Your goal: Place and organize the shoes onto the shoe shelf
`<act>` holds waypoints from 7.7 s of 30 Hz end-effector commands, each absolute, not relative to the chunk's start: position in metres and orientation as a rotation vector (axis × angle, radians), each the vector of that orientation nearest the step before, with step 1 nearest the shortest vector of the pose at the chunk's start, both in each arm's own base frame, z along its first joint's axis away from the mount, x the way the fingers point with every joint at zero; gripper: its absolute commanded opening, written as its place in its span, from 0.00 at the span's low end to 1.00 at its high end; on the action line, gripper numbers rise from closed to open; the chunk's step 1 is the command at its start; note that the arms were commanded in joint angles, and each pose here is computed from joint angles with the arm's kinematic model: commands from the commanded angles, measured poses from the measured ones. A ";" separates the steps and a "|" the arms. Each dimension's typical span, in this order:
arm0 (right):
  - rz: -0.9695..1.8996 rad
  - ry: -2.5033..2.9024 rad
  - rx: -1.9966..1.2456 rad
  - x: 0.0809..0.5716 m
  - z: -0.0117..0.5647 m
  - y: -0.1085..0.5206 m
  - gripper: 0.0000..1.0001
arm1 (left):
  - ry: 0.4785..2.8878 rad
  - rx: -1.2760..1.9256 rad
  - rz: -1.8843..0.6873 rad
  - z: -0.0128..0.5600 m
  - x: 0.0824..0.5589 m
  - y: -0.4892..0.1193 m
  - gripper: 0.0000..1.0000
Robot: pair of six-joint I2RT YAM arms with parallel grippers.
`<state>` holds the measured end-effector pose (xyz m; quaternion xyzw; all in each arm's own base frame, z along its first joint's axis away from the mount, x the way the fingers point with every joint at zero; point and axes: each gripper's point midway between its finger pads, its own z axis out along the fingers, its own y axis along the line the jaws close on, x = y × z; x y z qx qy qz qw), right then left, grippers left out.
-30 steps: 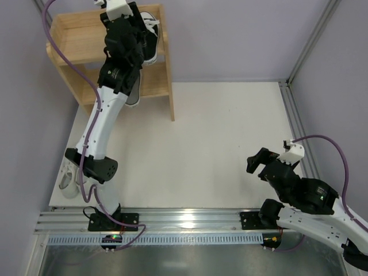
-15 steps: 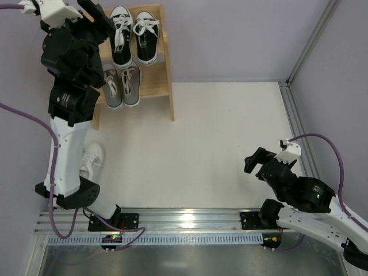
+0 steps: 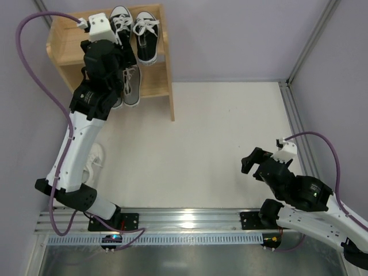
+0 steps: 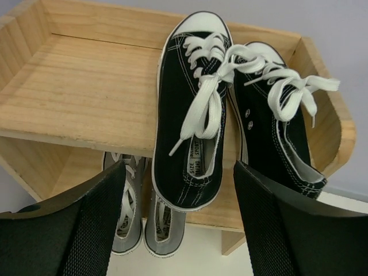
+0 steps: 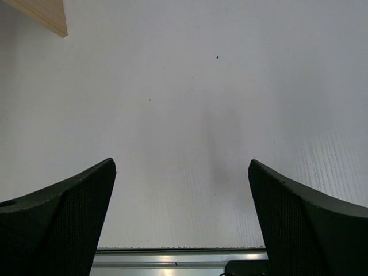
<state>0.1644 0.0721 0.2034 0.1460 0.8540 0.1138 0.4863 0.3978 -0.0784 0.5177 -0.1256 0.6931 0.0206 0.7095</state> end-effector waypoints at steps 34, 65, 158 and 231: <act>0.357 2.028 0.437 0.153 0.210 0.055 0.97 | 1.489 0.044 -0.069 0.548 0.411 -0.125 0.00; 0.293 2.021 0.414 0.158 0.208 0.052 0.97 | 1.539 0.008 -0.004 0.505 0.467 -0.106 0.00; 0.371 2.059 0.083 0.192 0.178 0.137 0.97 | 2.012 0.253 -0.155 0.223 0.233 -0.052 0.88; 0.530 2.192 -0.049 0.161 0.129 0.157 0.97 | 2.735 -0.823 0.432 0.068 0.231 0.175 0.00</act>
